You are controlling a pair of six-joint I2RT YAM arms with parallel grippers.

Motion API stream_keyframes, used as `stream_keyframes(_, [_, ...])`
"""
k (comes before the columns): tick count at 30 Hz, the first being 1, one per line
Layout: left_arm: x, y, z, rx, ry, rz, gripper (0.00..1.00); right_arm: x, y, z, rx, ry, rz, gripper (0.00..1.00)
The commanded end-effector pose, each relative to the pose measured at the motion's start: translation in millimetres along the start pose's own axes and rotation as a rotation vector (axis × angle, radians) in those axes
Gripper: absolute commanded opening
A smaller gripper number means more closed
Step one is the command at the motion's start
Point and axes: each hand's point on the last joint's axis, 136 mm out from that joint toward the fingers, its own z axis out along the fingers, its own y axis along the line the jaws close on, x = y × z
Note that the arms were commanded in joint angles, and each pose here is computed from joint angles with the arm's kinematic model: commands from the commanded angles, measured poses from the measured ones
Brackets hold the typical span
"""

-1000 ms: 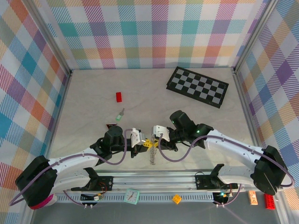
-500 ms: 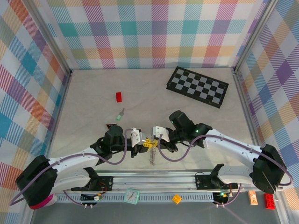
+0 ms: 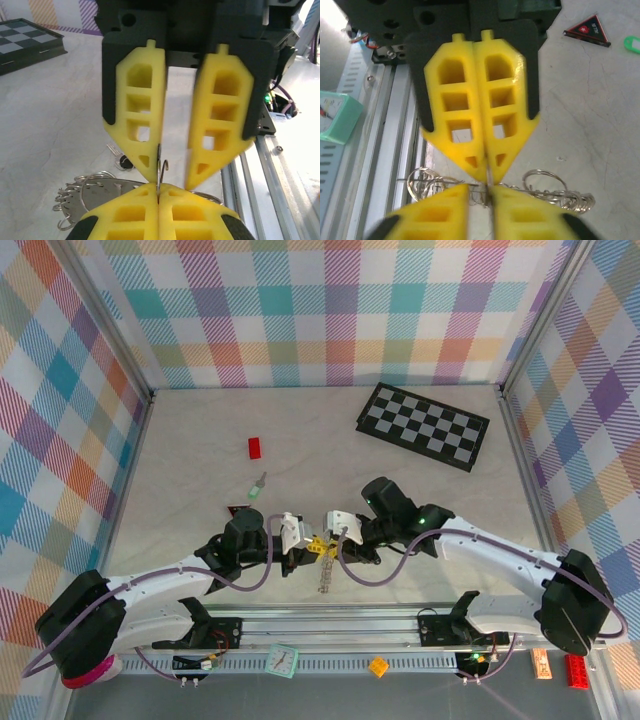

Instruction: Put the keys on the keyring

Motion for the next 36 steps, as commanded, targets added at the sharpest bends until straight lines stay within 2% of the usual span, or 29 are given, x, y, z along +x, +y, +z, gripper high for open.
stream_keyframes(1, [-21, -1, 1, 0.008, -0.062, 0.058, 0.00, -6, -3, -12, 0.063, -0.015, 0.008, 0.28])
stream_keyframes(4, [-18, -1, 0, 0.006, -0.035, 0.052, 0.00, 0, -20, -30, 0.209, -0.005, 0.126, 0.31])
stream_keyframes(5, [-18, -1, 0, 0.005, -0.027, 0.050, 0.00, 1, -26, -38, 0.263, -0.013, 0.184, 0.35])
stream_keyframes(7, [-16, 0, 0, 0.002, -0.012, 0.047, 0.00, 8, -38, -50, 0.377, -0.032, 0.357, 0.38])
stream_keyframes(9, [-15, 0, 0, 0.000, -0.001, 0.042, 0.00, 26, -47, -59, 0.480, -0.024, 0.602, 0.37])
stream_keyframes(12, [-17, 1, 0, -0.004, 0.008, 0.035, 0.00, 72, -51, -68, 0.636, 0.072, 0.952, 0.37])
stream_keyframes(15, [-18, 2, 0, -0.007, 0.015, 0.036, 0.00, 106, -41, -69, 0.713, 0.193, 1.187, 0.37])
stream_keyframes(19, [-20, 3, -1, -0.015, 0.020, 0.038, 0.00, 125, -25, -52, 0.660, 0.319, 1.310, 0.38])
stream_keyframes(22, [-18, 4, -1, -0.018, 0.025, 0.035, 0.00, 136, -28, -50, 0.713, 0.384, 1.357, 0.38])
stream_keyframes(29, [-17, 3, 1, -0.013, 0.030, 0.032, 0.00, 140, -42, -25, 0.725, 0.338, 1.470, 0.39])
stream_keyframes(36, [-16, 3, 1, -0.011, 0.033, 0.034, 0.00, 145, -50, -11, 0.712, 0.298, 1.546, 0.34])
